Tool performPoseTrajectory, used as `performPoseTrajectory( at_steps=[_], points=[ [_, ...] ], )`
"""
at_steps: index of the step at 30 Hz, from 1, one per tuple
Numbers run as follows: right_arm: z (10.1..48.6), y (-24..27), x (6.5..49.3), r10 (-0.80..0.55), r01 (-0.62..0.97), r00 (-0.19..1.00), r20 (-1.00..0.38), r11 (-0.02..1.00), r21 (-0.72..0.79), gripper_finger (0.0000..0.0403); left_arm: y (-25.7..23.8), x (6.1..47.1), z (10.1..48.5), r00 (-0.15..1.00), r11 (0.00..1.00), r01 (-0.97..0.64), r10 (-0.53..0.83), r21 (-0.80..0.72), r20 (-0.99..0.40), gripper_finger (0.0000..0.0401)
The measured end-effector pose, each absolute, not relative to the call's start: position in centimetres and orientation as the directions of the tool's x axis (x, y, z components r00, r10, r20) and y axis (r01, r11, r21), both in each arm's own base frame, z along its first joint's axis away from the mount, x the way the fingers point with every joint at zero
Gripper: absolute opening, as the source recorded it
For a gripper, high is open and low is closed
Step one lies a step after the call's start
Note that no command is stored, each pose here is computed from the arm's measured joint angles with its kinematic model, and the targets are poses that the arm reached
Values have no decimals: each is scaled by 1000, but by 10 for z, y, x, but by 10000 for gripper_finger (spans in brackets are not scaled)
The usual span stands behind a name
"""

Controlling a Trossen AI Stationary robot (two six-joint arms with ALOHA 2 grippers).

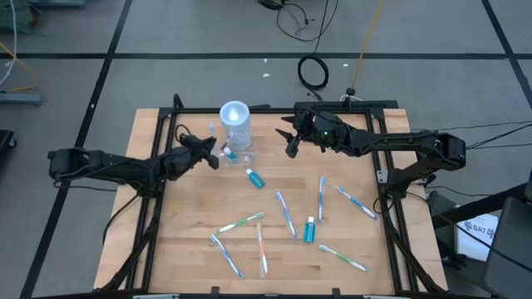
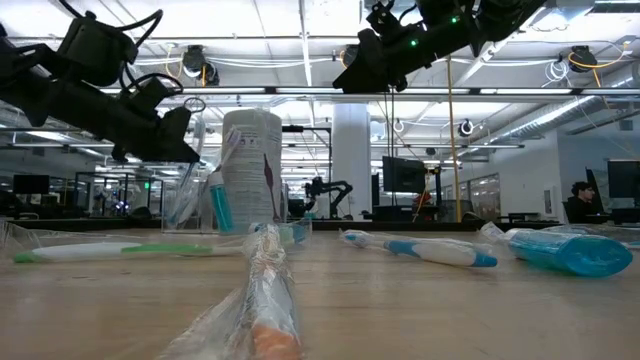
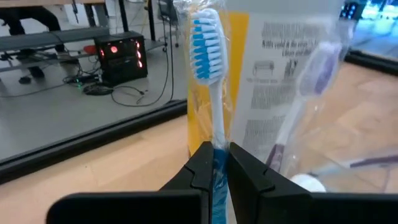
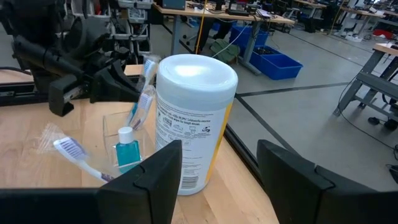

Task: Pick & Place toothbrushing station
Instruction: Put the blue toothbrush into the transparent organizer, then put the top blue mouthwash into the transparent organizer

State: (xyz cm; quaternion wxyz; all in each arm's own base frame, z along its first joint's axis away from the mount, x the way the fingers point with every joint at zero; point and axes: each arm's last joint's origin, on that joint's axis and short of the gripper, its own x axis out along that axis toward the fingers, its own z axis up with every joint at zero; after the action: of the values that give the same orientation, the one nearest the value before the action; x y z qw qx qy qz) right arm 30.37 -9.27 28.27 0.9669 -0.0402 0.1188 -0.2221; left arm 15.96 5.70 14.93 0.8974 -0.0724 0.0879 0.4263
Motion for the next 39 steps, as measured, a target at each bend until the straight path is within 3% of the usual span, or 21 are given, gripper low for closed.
performPoseTrajectory(
  at_steps=[5, 13, 18, 30, 39],
  points=[
    [283, -93, 304, -439, 420, 873, -212, 898, -130, 201, 58, 161, 145, 609, 615, -786, 755, -61, -243, 42],
    [283, -93, 304, -439, 420, 873, -212, 898, -130, 201, 58, 163, 147, 619, 614, -783, 753, -100, -220, 137],
    [283, -93, 304, -439, 420, 873, -212, 898, -131, 201, 54, 165, 159, 659, 652, -752, 741, -91, -131, 172],
    [271, -92, 301, -437, 414, 865, -245, 899, -143, 201, 38, 181, 216, 780, 783, -622, 622, -21, 71, 162],
    [268, -90, 301, -430, 415, 866, -254, 903, -112, 201, 31, 203, 260, 852, 852, -519, 522, 69, -35, 159]
  ],
)
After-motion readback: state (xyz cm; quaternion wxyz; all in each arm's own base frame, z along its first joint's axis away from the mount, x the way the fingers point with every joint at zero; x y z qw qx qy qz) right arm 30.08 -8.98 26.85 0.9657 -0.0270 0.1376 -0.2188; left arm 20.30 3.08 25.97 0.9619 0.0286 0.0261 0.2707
